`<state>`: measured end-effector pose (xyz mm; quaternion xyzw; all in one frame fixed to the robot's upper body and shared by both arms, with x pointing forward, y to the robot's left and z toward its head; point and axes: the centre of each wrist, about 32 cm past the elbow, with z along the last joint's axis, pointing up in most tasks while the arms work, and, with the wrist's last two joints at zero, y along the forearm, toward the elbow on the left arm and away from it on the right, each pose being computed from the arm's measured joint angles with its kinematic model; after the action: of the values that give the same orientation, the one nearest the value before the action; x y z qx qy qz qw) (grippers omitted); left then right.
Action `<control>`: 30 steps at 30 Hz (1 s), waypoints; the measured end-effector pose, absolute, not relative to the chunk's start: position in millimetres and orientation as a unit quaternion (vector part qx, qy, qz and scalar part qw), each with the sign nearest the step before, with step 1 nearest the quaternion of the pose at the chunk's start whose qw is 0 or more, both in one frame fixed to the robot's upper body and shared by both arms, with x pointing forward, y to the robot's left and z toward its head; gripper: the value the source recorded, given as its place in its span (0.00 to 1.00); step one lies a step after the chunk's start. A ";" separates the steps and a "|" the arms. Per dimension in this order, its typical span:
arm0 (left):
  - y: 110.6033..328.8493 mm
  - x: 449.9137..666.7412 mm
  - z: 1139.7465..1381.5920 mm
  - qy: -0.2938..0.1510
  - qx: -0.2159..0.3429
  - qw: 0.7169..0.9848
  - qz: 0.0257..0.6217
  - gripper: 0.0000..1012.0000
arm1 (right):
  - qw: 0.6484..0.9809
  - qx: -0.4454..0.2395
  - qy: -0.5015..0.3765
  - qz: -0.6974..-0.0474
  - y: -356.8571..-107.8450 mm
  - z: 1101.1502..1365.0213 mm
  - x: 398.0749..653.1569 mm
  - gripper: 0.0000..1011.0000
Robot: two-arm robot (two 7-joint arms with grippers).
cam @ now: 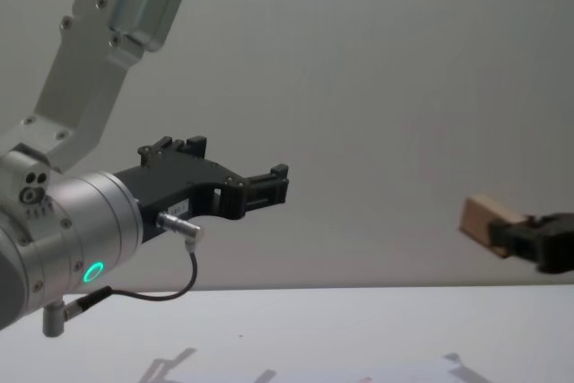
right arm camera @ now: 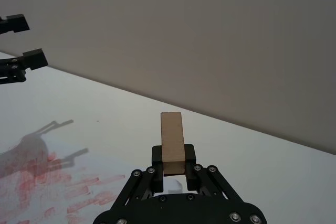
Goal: Use the one hand to pick up the stamp and affix it onto the A4 paper.
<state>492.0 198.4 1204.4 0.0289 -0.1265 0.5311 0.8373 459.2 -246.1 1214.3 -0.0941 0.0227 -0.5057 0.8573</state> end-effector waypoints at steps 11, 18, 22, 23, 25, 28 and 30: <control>198.4 492.0 1204.4 -0.126 0.029 0.837 0.531 0.99 | 0.829 -0.099 0.047 -0.549 -264.9 1214.8 430.2 0.21; 198.4 492.0 1204.4 -0.126 0.029 0.837 0.531 0.99 | 0.812 -0.116 0.080 -0.567 -274.5 1207.5 412.5 0.21; 198.4 492.0 1204.4 -0.126 0.029 0.837 0.531 0.99 | 0.801 -0.134 0.104 -0.574 -280.6 1200.6 402.2 0.21; 198.4 492.0 1204.4 -0.126 0.029 0.837 0.531 0.99 | 0.799 -0.138 0.108 -0.575 -281.6 1199.4 400.8 0.21; 198.4 492.0 1204.4 -0.126 0.029 0.837 0.531 0.99 | 0.793 -0.150 0.119 -0.579 -284.6 1195.6 396.4 0.21; 198.4 492.0 1204.4 -0.126 0.029 0.837 0.531 0.99 | 0.787 -0.160 0.128 -0.582 -287.1 1192.3 392.8 0.21; 198.4 492.0 1204.4 -0.126 0.029 0.837 0.531 0.99 | 0.782 -0.169 0.136 -0.584 -289.5 1189.2 389.8 0.21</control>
<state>492.0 198.4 1204.4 0.0289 -0.1264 0.5311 0.8373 389.8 -289.5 1189.2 -0.1689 0.1358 -0.5840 0.7823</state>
